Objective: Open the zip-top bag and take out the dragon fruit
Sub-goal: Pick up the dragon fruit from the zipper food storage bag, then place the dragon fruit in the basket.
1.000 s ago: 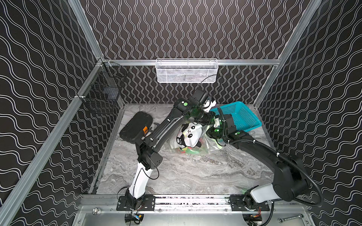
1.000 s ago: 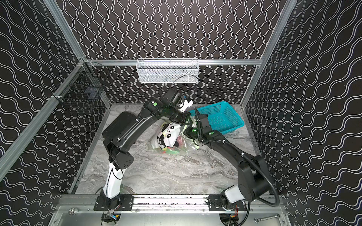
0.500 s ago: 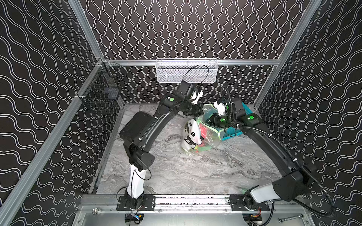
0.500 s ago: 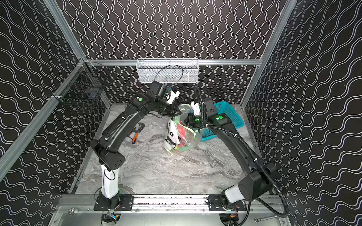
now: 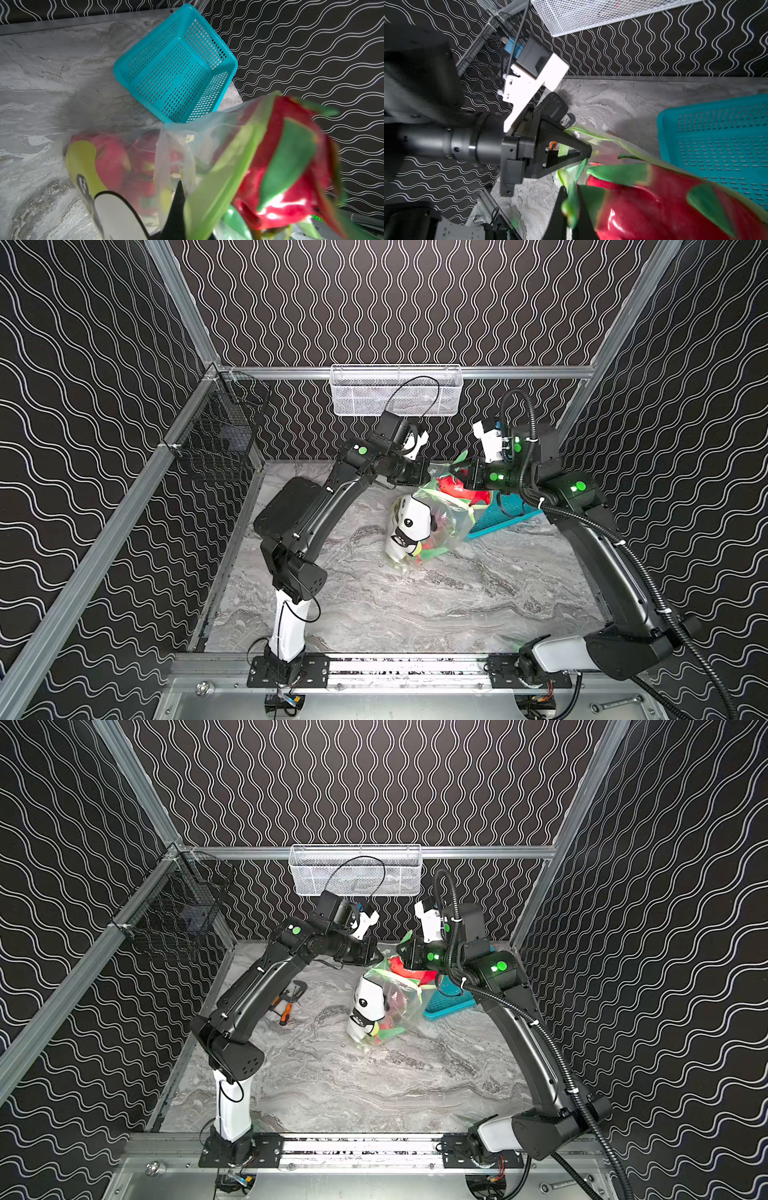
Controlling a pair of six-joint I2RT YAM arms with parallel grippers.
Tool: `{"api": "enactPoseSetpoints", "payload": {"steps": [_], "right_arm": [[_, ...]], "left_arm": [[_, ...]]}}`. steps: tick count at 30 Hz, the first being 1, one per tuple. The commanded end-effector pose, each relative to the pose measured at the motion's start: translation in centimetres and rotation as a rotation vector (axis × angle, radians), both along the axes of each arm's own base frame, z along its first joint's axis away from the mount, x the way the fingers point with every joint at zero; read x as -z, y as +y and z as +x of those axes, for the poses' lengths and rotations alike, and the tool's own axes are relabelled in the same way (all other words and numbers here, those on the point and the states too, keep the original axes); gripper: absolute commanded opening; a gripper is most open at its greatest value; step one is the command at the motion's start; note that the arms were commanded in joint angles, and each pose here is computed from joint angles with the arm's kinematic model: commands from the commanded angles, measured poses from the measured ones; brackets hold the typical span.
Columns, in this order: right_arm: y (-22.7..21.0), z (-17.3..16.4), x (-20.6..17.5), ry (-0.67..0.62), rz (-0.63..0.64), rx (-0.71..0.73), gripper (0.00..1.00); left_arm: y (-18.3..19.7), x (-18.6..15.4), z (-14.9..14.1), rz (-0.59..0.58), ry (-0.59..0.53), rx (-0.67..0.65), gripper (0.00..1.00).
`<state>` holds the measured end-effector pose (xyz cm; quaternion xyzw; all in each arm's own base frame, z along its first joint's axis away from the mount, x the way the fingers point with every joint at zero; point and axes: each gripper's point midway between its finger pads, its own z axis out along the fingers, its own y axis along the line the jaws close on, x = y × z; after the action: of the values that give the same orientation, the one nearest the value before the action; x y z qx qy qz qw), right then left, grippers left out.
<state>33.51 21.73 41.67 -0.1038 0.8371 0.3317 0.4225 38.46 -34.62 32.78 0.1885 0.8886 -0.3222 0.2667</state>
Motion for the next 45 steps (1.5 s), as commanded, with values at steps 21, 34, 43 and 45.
{"api": "enactPoseSetpoints", "payload": {"steps": [21,34,43,45], "right_arm": [[-10.8,3.5,-12.7,-0.490,0.343,0.391,0.00],[-16.5,9.8,-3.8,-0.318,0.267,0.598,0.00],[-17.3,14.7,8.5,-0.117,0.164,0.588,0.00],[-17.4,15.6,11.0,-0.077,0.143,0.587,0.00]], "left_arm": [[0.8,1.9,-2.4,0.030,0.064,0.042,0.00],[5.0,-1.7,-2.9,0.063,-0.016,-0.020,0.00],[6.2,-5.2,-2.8,-0.023,-0.051,-0.046,0.00],[6.0,-6.0,-2.8,-0.038,-0.058,-0.042,0.00]]}}
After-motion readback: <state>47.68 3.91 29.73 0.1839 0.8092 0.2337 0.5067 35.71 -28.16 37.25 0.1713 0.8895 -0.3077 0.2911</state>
